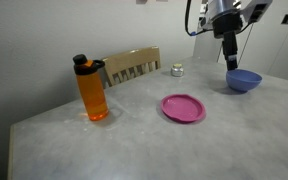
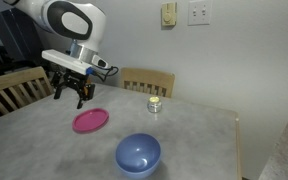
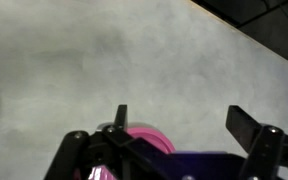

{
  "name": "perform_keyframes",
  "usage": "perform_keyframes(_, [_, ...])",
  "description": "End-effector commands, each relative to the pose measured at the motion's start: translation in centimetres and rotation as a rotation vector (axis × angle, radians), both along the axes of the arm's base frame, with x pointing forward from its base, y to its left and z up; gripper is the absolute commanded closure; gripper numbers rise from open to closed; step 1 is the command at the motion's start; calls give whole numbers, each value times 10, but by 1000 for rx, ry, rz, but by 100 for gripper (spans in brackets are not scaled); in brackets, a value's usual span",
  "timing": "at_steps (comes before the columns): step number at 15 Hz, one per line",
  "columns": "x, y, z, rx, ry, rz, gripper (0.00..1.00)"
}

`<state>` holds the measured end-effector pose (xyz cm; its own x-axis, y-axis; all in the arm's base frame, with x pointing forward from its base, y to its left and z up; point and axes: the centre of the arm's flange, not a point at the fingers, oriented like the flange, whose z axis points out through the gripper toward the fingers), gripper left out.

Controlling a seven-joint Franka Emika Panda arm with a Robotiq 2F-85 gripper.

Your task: Put the pink lid on the blue bowl

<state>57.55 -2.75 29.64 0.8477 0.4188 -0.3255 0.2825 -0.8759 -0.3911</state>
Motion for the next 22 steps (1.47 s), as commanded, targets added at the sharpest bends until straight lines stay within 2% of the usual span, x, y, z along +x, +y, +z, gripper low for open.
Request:
perform_keyframes(1, [31,25,-38,62,44,-125,0])
perform_keyframes(3, [30,31,-53,17,64,-173,0])
perform_keyframes(6, [31,36,-60,-101,46,-323,0])
perform_keyframes(10, [55,57,-64,-250,-39,-483,0])
perform_keyframes(13, [73,60,-81,-338,-35,-592,0])
perform_keyframes(17, [71,39,-97,-393,9,-639,0])
perform_keyframes(19, [72,25,-104,-374,22,-562,0])
perform_keyframes(20, [73,22,-104,-331,14,-480,0])
perform_keyframes(21, [63,33,-104,-366,3,-568,0])
perform_keyframes(22, [63,29,-105,-361,4,-559,0])
